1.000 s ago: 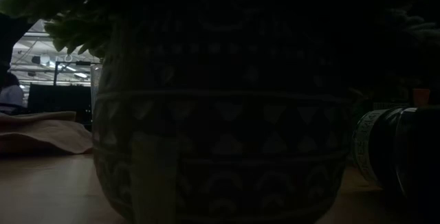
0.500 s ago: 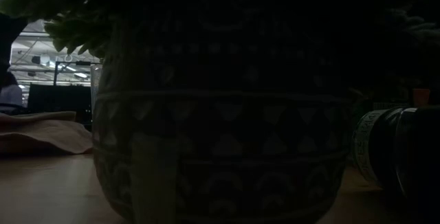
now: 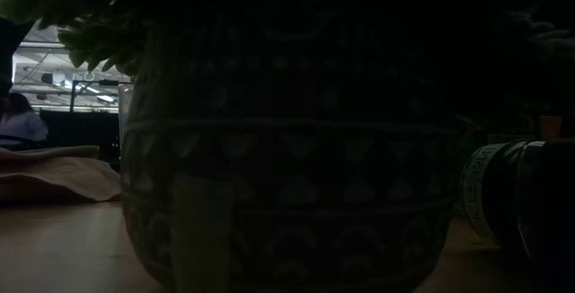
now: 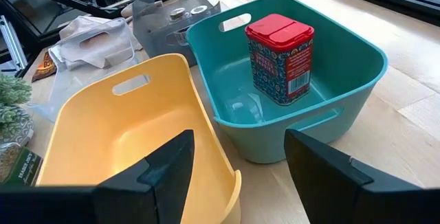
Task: Sort spices by type
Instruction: Put the top green seasoning bottle into the yellow bin
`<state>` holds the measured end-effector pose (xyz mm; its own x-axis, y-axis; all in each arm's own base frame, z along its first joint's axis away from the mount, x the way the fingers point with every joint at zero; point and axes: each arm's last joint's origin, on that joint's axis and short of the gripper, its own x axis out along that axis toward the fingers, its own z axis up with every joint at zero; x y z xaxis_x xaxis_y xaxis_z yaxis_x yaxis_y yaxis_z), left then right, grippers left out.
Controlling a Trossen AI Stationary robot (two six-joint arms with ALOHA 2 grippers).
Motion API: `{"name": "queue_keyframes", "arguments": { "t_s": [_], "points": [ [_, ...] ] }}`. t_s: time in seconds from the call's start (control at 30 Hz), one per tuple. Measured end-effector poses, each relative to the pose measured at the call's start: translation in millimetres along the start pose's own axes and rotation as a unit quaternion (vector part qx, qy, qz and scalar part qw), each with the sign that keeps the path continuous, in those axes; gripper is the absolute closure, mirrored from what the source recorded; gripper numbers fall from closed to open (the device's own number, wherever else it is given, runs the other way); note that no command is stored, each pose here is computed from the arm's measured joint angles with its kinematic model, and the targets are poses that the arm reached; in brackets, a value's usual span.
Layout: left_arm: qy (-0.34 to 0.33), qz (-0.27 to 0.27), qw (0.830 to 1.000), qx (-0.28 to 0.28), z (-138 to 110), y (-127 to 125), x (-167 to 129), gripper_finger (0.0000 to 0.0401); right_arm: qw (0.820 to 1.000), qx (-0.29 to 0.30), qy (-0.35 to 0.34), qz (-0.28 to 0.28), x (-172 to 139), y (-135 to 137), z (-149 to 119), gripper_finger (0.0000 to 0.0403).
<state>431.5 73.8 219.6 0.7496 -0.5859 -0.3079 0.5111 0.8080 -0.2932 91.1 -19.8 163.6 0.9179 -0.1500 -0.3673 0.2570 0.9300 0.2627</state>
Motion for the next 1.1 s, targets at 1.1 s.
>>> {"name": "queue_keyframes", "arguments": {
  "t_s": [1.1],
  "points": [
    [0.059, 0.113, 0.979, 0.159, -10, -103, 88, 0.0091, 1.000, -0.001, 0.001, 0.000, 0, 0, 0, 0.0175]
  ]
}}
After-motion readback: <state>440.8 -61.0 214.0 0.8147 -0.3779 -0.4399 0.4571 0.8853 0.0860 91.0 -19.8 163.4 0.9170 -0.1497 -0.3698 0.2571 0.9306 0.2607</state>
